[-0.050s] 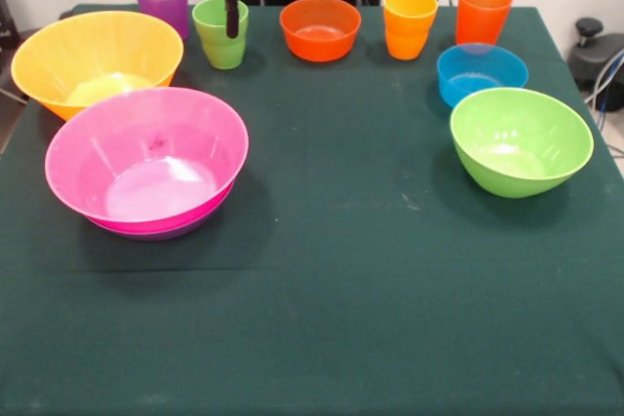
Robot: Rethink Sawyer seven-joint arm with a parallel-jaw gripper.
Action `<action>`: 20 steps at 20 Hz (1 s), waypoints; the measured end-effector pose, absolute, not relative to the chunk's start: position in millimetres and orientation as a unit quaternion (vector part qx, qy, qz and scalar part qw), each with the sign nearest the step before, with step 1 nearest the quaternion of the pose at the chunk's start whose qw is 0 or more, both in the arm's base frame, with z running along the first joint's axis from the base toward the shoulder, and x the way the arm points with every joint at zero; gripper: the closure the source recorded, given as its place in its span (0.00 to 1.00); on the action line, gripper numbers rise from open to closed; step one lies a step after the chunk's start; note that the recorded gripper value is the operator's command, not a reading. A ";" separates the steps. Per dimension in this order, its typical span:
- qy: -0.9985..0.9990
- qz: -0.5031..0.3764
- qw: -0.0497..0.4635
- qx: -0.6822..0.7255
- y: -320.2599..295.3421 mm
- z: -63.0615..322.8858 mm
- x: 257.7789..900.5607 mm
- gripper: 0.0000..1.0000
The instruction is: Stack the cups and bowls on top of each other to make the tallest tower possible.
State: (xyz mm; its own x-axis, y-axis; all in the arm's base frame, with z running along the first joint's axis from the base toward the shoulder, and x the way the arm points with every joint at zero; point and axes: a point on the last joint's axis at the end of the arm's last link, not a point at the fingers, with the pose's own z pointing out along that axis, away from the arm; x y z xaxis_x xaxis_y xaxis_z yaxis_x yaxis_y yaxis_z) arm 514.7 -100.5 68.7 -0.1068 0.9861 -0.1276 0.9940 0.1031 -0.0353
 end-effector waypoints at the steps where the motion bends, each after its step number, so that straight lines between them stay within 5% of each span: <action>1: 0.744 -0.058 0.038 0.665 -100.4 67.3 513.9 0.00; 20: 0.767 -0.065 0.037 0.637 -95.8 63.6 506.9 0.00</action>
State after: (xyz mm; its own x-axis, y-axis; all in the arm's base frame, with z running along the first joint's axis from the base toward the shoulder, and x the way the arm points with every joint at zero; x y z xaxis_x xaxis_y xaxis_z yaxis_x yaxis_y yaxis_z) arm 506.9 -95.8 63.6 -0.1858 0.9726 -0.1395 0.9823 0.1802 -0.0517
